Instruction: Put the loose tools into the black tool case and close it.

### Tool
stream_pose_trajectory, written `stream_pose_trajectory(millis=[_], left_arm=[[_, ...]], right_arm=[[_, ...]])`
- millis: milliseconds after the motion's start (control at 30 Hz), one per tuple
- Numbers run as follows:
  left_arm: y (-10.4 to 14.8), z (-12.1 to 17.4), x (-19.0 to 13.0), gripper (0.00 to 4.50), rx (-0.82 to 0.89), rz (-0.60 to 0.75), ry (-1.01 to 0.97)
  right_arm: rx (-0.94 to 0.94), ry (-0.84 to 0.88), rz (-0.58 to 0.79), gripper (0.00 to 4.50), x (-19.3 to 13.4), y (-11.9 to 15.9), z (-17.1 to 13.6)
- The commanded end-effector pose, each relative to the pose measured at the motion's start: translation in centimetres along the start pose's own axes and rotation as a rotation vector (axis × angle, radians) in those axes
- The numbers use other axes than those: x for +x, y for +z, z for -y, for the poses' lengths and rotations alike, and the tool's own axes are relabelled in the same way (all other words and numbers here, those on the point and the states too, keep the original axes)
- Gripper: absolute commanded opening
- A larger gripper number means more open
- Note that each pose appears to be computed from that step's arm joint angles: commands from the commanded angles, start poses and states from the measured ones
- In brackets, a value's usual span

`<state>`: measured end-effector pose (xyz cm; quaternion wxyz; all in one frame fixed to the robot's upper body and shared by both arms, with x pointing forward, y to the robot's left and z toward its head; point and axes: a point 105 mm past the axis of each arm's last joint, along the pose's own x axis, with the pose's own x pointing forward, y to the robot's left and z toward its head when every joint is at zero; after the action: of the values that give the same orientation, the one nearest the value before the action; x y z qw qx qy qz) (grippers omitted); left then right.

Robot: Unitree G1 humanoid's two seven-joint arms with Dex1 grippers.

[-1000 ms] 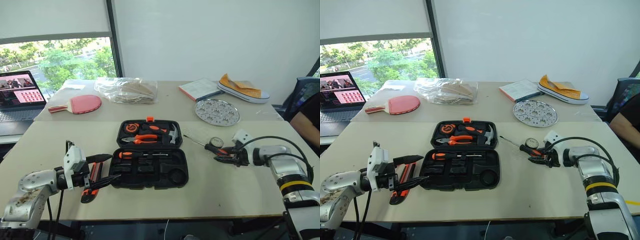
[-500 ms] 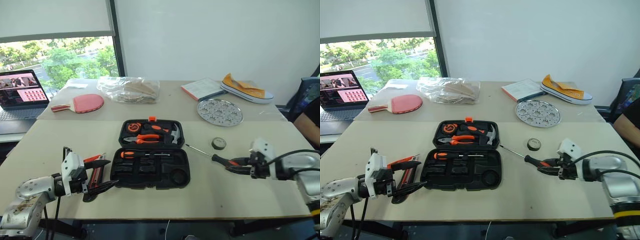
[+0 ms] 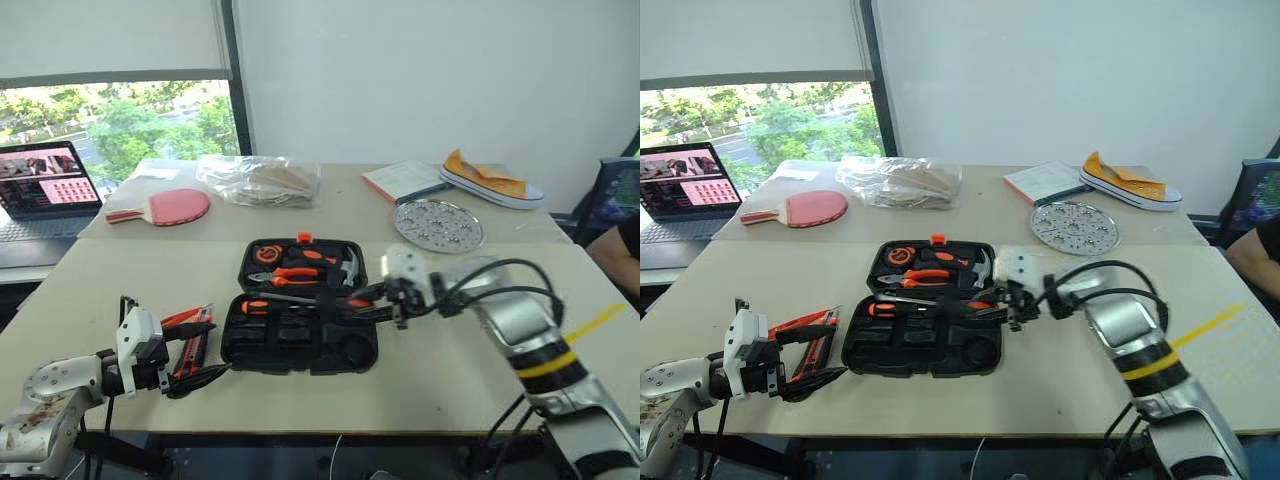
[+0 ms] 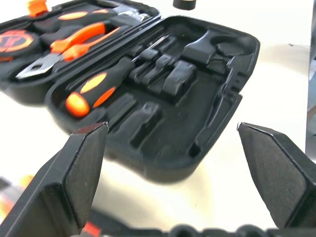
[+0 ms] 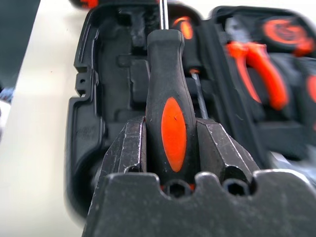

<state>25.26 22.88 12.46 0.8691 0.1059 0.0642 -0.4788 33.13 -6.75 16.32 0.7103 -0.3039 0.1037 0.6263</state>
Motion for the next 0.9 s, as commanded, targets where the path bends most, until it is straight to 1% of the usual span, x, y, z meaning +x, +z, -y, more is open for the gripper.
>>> stream_pose_trajectory(millis=[33, 200, 400, 667, 833, 867, 900], left_arm=[[1.0, -0.2, -0.6, 4.50, 0.047, 0.012, 0.019], [0.9, 0.3, -0.7, 4.50, 0.042, 0.012, 0.025], [1.0, 0.3, -0.8, 4.50, 0.048, 0.005, 0.034], [1.0, 0.1, -1.0, 4.50, 0.052, 0.009, 0.047], [1.1, 0.0, -0.8, 4.50, 0.056, 0.010, 0.047], [1.2, -0.1, -0.8, 4.50, 0.058, 0.011, 0.047], [1.2, -0.1, -0.7, 4.50, 0.059, 0.012, 0.047]], right_arm=[[-0.042, -0.020, -0.089, 1.05, 0.4, -0.7, 1.3], [-0.078, -0.009, -0.164, 1.05, 0.8, -1.5, 2.0], [-0.063, 0.042, -0.244, 1.05, 0.6, -2.9, 1.6], [-0.050, 0.075, -0.245, 1.05, 1.1, -3.0, 0.8], [0.007, 0.043, -0.234, 1.05, 1.4, -3.4, 1.3], [0.019, 0.082, -0.236, 1.55, 1.2, -3.4, 0.9], [-0.008, 0.064, -0.219, 2.05, 1.0, -3.1, 1.2]])
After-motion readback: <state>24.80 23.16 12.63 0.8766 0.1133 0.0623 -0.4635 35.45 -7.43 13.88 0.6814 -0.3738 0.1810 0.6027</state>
